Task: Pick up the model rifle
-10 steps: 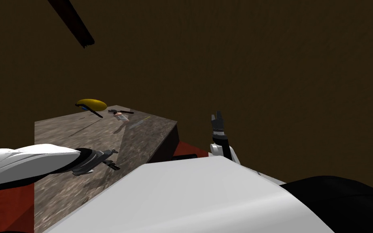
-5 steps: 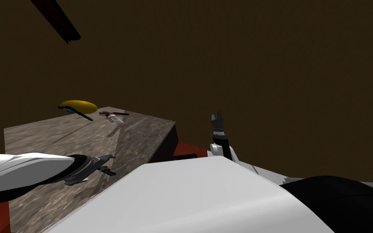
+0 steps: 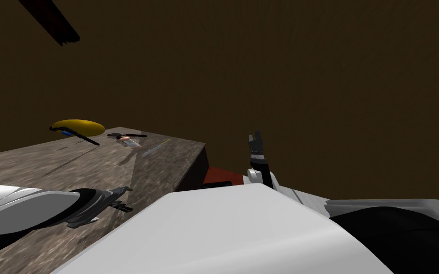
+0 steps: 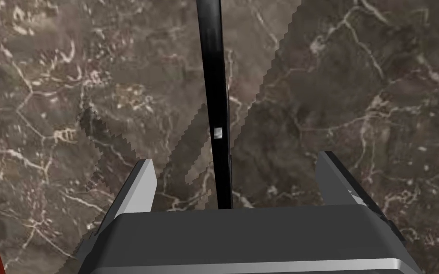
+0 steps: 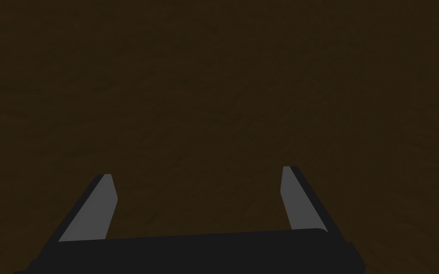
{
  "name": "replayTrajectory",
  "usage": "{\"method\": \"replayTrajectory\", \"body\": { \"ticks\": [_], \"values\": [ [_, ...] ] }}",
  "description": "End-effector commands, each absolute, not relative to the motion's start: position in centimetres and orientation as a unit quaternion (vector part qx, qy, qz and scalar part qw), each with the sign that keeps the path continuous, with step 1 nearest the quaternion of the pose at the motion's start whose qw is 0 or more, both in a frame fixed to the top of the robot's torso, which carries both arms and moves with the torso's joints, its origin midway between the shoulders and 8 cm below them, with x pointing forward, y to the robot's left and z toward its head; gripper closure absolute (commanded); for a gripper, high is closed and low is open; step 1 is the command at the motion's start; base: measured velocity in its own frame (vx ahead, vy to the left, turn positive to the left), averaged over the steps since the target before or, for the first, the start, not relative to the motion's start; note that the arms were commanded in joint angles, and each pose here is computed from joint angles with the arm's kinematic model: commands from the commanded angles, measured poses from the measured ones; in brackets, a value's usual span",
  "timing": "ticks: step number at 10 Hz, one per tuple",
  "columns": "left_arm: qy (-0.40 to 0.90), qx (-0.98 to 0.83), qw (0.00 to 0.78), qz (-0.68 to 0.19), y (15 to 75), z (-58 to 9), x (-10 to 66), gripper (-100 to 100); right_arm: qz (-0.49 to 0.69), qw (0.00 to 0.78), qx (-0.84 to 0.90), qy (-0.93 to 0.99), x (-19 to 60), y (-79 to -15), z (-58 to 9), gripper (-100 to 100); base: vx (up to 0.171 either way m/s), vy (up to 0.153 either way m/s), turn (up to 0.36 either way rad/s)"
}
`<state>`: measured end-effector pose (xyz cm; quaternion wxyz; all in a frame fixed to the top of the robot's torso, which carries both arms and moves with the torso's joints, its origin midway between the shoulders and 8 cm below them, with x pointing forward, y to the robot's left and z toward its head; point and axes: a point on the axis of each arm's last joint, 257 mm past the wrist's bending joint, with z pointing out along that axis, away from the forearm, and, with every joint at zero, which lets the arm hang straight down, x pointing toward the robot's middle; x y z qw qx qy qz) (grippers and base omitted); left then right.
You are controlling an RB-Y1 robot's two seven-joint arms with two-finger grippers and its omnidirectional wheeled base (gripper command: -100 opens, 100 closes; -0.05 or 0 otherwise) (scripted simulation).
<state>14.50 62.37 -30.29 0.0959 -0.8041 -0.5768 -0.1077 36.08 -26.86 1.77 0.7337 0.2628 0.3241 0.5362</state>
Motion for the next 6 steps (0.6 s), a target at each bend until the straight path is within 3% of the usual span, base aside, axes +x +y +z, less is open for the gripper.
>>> {"method": "replayTrajectory", "body": {
  "ticks": [1, 6],
  "values": [
    [-0.586, -0.797, 0.104, -0.104, 62.7, -30.3, 12.6, -100, 0.536, 0.734, 0.263, 0.324, 36.1, -26.9, 1.8, 0, -0.016, 0.024, -0.242],
    [-0.605, -0.78, 0.114, -0.114, 63.4, -30.2, 10.7, -100, 0.536, 0.734, 0.263, 0.324, 36.1, -26.9, 1.8, 0, -0.009, 0.016, -0.076]
  ]
}}
